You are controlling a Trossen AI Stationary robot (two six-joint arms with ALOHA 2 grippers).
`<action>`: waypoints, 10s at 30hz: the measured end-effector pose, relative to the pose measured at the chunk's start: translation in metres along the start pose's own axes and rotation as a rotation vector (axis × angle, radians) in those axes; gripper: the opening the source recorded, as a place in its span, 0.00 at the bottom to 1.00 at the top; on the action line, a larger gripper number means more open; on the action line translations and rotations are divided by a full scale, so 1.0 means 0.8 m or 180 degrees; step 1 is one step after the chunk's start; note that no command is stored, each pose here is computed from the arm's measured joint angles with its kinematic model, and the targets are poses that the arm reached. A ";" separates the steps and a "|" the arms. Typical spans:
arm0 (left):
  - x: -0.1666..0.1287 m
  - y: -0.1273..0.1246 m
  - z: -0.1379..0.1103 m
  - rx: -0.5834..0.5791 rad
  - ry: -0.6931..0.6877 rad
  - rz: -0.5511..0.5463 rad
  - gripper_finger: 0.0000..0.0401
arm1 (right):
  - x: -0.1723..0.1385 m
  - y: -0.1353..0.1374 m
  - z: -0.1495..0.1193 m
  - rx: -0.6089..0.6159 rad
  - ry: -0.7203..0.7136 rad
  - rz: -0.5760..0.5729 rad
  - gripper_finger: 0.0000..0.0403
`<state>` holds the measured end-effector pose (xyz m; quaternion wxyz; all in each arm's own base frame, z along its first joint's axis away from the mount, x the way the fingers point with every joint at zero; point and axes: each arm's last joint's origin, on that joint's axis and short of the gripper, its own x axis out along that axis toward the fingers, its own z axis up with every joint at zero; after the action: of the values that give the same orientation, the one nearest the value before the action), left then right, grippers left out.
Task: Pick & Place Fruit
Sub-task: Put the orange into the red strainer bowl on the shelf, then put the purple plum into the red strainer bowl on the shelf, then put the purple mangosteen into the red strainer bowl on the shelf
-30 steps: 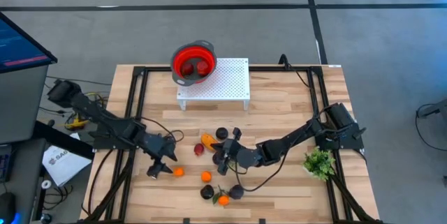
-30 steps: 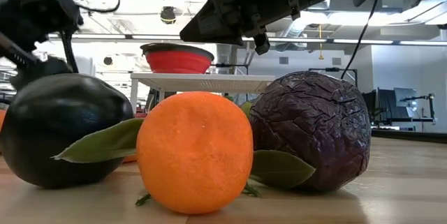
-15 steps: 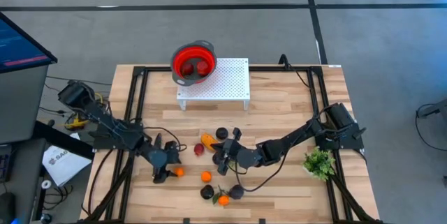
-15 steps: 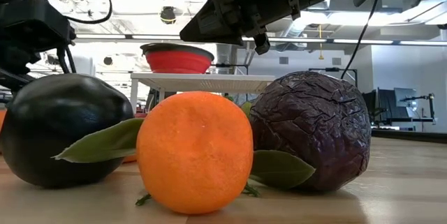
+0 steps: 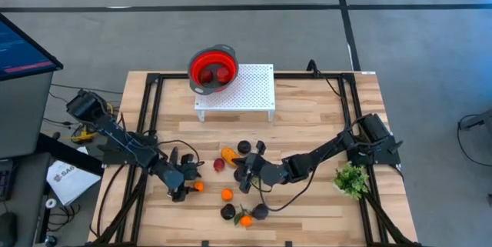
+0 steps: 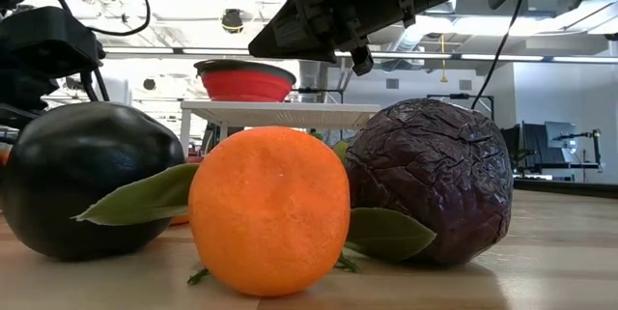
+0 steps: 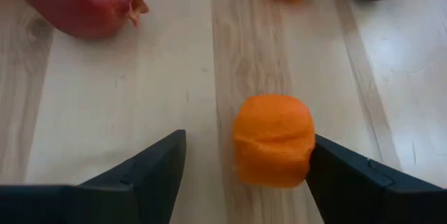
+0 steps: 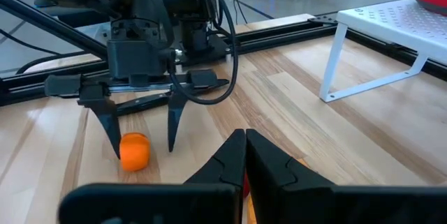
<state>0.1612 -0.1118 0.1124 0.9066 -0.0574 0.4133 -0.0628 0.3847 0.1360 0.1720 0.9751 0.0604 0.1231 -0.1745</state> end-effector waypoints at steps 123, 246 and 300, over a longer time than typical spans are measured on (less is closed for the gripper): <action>-0.173 0.095 0.156 0.0152 -0.1668 -0.0284 0.31 | 0.008 -0.064 0.028 -0.0767 0.0912 -0.0021 0.15; -0.050 0.082 0.005 0.0173 -0.1984 0.0348 0.29 | 0.198 -0.298 0.301 -0.0403 0.0117 -0.0609 0.72; -0.051 0.084 0.005 0.0111 -0.2030 0.0500 0.29 | -0.040 0.025 0.022 -0.0433 0.3253 0.0583 0.72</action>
<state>0.1421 -0.0391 0.1351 0.9933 -0.0266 0.1105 0.0214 0.3667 0.1621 0.1988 0.8035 0.0849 0.5885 -0.0284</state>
